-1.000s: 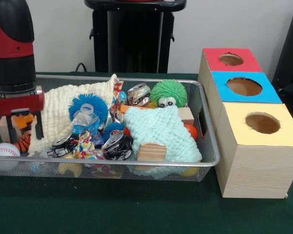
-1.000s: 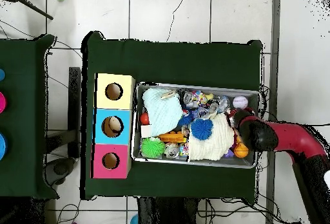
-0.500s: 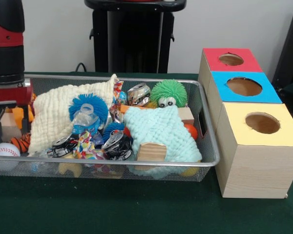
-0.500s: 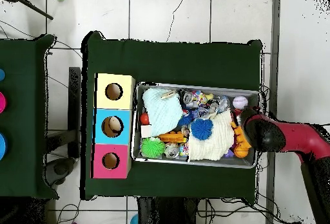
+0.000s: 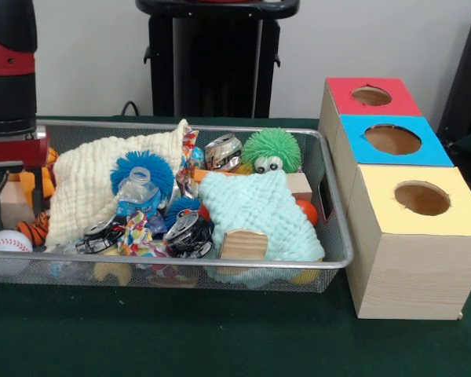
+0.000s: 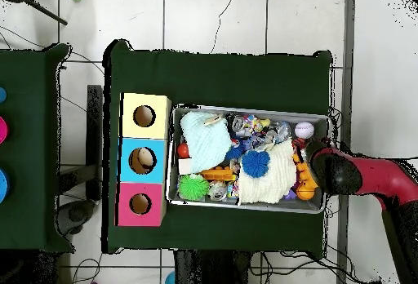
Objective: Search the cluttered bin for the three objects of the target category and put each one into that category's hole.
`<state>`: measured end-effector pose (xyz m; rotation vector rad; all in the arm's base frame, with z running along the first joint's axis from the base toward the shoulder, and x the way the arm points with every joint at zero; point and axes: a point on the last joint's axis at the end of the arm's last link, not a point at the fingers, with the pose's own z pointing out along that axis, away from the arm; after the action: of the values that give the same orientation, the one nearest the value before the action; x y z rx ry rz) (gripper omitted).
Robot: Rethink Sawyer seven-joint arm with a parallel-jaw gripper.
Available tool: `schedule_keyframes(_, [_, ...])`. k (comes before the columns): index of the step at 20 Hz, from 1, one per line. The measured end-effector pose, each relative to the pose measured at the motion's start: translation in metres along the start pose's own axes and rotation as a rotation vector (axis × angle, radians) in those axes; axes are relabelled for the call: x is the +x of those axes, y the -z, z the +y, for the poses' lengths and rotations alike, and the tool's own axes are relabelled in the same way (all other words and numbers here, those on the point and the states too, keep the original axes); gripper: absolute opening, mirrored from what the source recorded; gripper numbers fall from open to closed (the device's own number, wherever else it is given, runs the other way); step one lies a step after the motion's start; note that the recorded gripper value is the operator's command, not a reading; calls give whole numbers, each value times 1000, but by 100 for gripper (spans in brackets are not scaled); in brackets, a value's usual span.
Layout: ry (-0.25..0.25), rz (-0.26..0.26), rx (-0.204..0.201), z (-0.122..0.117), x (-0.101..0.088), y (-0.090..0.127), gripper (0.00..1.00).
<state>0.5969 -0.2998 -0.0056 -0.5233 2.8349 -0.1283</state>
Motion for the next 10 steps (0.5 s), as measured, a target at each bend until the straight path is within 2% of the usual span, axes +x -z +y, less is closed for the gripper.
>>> schedule_keyframes(6, [-11, 36, -20, 8, 19, -13, 100])
schedule_keyframes(10, [-14, 45, -26, 10, 25, -16, 100])
